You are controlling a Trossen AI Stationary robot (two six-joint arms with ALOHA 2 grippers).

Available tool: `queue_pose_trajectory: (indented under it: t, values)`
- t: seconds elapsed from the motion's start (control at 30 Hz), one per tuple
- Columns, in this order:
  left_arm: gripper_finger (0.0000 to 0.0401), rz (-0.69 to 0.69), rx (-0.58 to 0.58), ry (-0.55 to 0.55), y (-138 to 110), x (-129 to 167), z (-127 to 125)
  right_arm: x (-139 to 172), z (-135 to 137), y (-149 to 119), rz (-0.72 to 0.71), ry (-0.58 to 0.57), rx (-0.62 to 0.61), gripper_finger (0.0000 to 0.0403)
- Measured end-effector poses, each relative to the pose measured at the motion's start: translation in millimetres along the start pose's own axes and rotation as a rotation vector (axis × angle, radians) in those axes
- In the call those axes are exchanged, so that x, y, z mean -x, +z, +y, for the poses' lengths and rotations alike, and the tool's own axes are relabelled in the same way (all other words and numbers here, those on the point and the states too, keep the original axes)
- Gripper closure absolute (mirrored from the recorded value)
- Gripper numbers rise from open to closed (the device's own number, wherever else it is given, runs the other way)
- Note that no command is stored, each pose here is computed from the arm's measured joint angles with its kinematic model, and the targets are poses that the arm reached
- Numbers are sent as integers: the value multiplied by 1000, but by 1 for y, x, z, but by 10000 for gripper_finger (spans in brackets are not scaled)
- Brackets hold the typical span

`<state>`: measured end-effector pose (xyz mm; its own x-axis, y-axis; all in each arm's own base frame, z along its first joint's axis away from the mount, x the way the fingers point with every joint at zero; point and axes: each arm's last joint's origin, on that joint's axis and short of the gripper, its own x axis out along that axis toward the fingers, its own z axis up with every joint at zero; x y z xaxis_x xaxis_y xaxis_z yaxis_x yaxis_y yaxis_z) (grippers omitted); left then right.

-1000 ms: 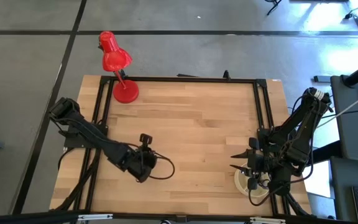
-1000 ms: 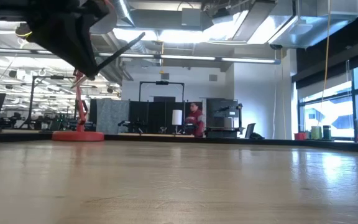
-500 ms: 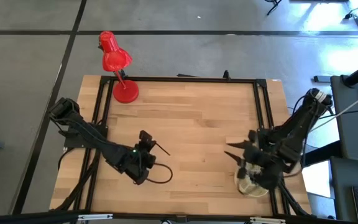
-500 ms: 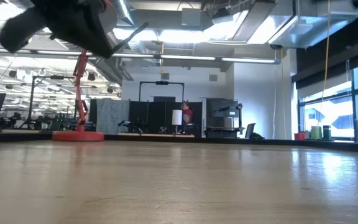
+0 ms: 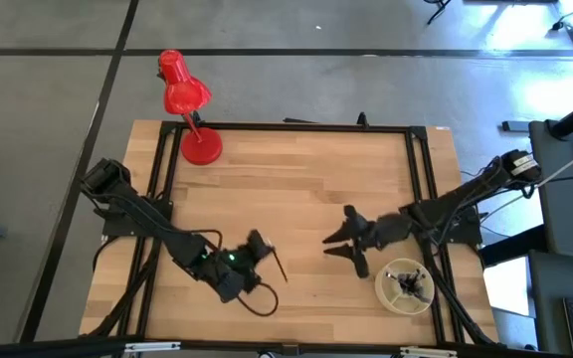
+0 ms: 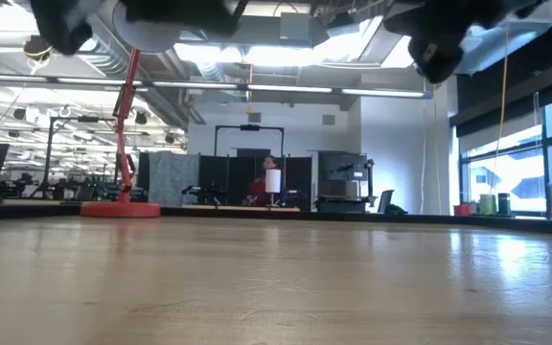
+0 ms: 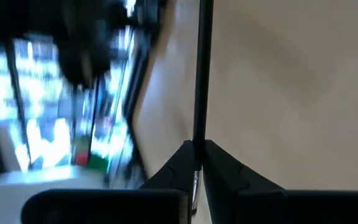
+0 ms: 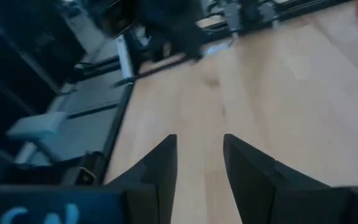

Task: Pick & Place Makeup Supplies
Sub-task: Put the makeup brush into the organizer

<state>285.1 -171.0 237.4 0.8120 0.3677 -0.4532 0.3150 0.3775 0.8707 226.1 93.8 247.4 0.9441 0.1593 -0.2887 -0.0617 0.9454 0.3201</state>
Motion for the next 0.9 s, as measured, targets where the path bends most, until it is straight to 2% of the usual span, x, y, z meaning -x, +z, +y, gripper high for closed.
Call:
queue_pose_trajectory:
  t: [0.07, 0.13, 0.27, 0.47, 0.63, 0.9]
  values:
    - [382, -87, -8, 4, 11, -6, -2, -2, -9, 5, 7, 35, -44, 269]
    - [382, -96, -58, 61, 20, -13, -6, -5, -17, 9, -2, 33, -112, 261]
    - [382, -4, -314, 130, 28, -34, -28, -13, -29, 9, -4, -11, -231, 236]
    - [382, 209, -675, 184, 29, -70, -67, -33, -35, -1, 5, -24, -371, 195]
    - [382, 210, -717, 164, 27, -84, -81, -57, -38, -17, 19, -16, -380, 176]
    - [382, 206, -685, 186, 28, -86, -76, -83, -51, -24, -109, -2, -351, 175]
